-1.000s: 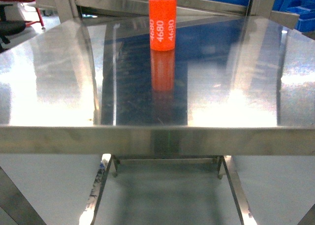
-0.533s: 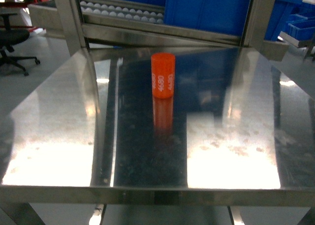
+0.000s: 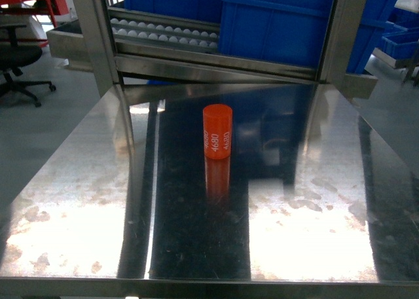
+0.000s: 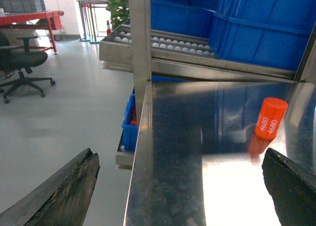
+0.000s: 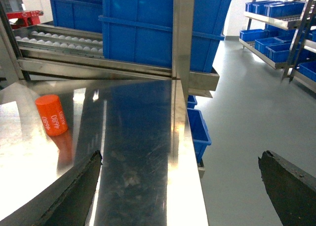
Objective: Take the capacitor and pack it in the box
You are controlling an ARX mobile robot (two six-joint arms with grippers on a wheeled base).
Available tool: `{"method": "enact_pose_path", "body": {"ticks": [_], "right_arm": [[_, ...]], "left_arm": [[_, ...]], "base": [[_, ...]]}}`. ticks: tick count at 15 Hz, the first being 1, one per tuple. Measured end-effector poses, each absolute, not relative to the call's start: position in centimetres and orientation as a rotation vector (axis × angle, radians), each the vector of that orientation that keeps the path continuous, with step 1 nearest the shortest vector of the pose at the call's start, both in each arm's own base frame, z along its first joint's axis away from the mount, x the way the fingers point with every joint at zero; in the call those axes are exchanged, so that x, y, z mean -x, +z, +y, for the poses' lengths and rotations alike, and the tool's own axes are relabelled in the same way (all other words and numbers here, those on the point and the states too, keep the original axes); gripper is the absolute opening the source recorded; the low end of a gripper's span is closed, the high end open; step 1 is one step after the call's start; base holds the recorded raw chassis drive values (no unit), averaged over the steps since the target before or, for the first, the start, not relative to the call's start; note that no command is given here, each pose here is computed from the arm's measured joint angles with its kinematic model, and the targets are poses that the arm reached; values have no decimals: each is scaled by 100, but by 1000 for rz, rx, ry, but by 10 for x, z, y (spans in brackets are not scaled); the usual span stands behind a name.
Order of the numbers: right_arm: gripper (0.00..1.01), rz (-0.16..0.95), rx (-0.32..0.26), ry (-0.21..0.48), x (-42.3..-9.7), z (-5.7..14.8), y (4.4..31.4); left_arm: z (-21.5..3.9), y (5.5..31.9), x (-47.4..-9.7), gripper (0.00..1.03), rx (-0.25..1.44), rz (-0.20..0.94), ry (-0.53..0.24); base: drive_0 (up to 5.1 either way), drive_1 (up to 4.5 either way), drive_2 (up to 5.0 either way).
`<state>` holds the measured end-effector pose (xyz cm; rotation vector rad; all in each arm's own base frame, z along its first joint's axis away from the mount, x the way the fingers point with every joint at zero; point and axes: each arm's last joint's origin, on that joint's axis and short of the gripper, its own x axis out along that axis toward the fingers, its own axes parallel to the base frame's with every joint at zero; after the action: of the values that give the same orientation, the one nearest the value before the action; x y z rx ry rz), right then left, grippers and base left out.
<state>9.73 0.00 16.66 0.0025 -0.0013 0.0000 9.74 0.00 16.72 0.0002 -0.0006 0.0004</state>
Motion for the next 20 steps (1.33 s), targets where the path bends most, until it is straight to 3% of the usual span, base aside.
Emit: {"method": "enact_pose_path", "body": {"ticks": [18,19,20], "right_arm": [[98,-2,-3,0,-97,0,167],[98,-1,-2,0,-97,0,167],[98,-1,-3,-1,-97,0,167]], "left_arm": [[0,167,-97,98,0,-1,0],[0,167,-98,98,1,6,8],[-4,165,-103,98,51,62,127]], "base": [[0,0,0],[0,0,0],[0,0,0]]}}
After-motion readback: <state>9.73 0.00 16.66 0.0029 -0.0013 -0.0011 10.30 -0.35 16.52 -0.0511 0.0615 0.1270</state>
